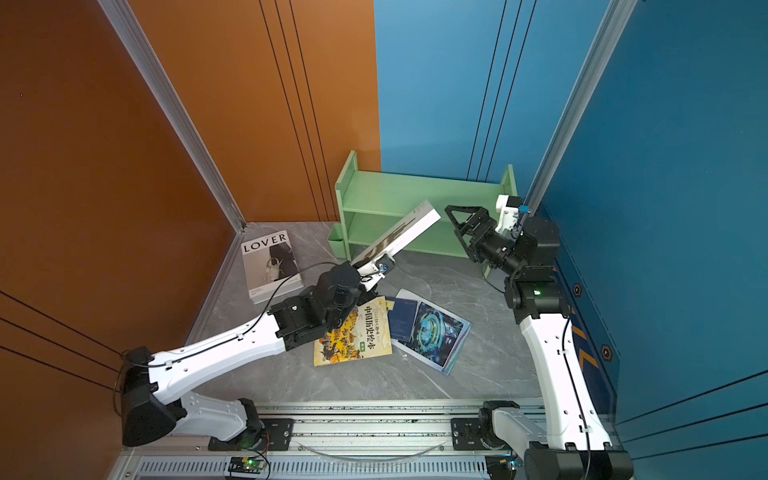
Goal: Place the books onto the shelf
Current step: 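Pass the white book to the right gripper, which grasps its far edge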
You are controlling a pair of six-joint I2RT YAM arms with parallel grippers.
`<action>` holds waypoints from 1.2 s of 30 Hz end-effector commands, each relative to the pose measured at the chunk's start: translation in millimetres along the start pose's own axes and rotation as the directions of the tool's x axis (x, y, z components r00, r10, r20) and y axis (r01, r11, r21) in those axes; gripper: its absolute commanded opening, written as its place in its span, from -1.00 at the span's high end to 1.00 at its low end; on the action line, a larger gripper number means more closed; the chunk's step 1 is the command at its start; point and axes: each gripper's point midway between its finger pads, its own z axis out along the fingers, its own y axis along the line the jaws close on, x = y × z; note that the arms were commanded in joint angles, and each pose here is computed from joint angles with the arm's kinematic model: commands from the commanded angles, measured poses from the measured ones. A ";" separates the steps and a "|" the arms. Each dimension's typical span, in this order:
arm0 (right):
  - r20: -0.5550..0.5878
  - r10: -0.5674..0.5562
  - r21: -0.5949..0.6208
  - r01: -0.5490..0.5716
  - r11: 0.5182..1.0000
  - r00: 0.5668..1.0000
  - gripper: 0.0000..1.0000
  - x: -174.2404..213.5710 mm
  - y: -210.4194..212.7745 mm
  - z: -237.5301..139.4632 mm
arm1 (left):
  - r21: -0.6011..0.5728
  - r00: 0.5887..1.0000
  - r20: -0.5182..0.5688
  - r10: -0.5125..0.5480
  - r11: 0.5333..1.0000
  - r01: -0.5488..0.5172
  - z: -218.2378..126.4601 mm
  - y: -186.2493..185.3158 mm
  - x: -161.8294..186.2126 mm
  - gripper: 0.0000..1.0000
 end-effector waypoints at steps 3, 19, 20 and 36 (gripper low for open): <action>-0.111 0.033 -0.042 -0.038 0.998 0.993 -1.00 17.1 19.3 -10.2 | -0.140 0.996 0.019 0.085 0.987 -0.081 3.5 8.4 -24.0 0.95; -0.194 0.071 0.233 -0.025 0.972 0.978 -0.78 37.9 -53.4 -22.6 | -0.170 0.981 0.006 0.194 0.967 -0.190 6.5 -10.6 -29.3 0.97; -0.196 0.070 0.234 -0.022 0.972 0.978 -0.74 38.4 -54.1 -22.7 | -0.170 0.980 0.009 0.199 0.966 -0.194 6.1 -11.7 -30.1 0.98; -0.196 0.024 0.243 0.025 0.970 0.980 -0.45 38.1 -57.6 -15.6 | -0.175 0.954 0.020 0.300 0.940 -0.292 3.1 -28.8 -38.1 0.97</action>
